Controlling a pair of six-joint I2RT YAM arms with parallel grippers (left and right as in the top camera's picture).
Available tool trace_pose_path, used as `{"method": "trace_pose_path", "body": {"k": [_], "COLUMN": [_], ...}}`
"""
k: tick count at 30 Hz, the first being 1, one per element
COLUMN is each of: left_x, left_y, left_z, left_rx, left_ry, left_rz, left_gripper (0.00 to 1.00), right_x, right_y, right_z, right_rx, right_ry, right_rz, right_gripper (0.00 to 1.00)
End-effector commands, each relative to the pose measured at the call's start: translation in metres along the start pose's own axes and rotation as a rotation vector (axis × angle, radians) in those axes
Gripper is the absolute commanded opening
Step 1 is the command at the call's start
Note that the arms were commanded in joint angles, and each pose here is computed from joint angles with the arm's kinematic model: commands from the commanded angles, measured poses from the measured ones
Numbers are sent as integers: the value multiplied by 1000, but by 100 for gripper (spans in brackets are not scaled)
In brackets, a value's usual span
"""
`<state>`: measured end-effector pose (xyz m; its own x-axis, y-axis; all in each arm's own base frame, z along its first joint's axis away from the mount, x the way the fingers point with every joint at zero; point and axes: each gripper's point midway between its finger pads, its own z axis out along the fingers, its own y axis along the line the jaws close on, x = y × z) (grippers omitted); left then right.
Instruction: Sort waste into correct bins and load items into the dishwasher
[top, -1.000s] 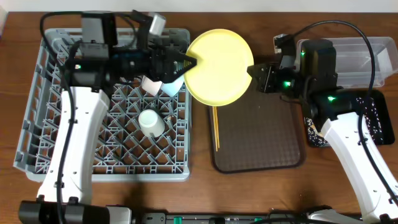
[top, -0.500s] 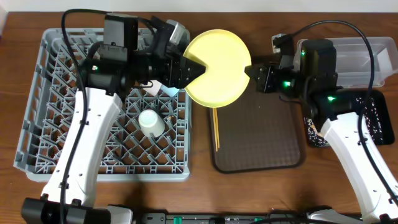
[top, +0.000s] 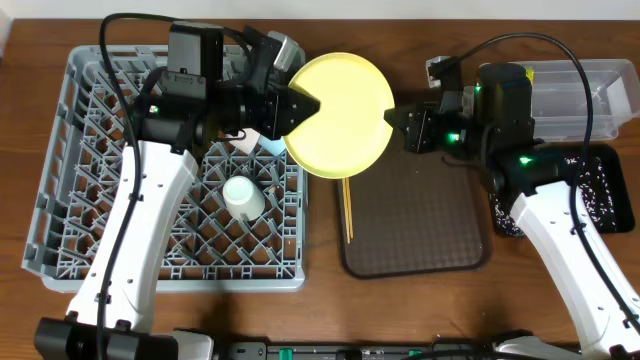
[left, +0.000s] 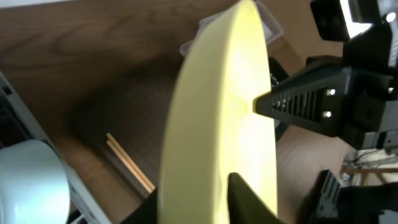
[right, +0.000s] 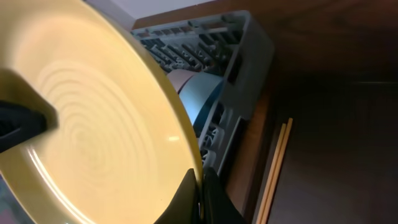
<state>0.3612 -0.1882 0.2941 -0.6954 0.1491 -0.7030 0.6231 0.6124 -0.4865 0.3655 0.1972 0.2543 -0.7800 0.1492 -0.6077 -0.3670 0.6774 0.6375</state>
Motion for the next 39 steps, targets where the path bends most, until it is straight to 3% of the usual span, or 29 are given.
{"method": "trace_pose_path", "body": {"k": [1, 4, 10, 13, 16, 19, 27, 39], "left_x": [-1, -1, -2, -2, -3, -6, -19, -27], "left_y": [-1, -1, 1, 5, 8, 17, 90, 136], "left_z": [-3, -3, -3, -3, -3, -4, -37, -97], "left_rx": [-15, -15, -25, -48, -64, -114, -592, -1064], "left_ry": [-8, -8, -10, -10, -13, -25, -76, -108], "left_rz": [8, 8, 8, 2, -6, -16, -25, 12], "left_gripper": [21, 15, 6, 6, 6, 6, 6, 6], "right_x": [-6, -7, -6, -6, -5, -6, -6, 20], "right_y": [15, 15, 16, 17, 18, 20, 17, -8], "right_z": [-5, -5, -5, -5, -5, -7, -29, -64], "right_rx": [-37, -37, -39, -48, -51, -55, 38, 261], "right_ry": [-16, -16, -15, -11, -10, -13, -53, -15], "right_rz": [-16, -17, -17, -16, -17, -21, -53, -51], "right_gripper": [1, 1, 28, 56, 99, 99, 99, 99]}}
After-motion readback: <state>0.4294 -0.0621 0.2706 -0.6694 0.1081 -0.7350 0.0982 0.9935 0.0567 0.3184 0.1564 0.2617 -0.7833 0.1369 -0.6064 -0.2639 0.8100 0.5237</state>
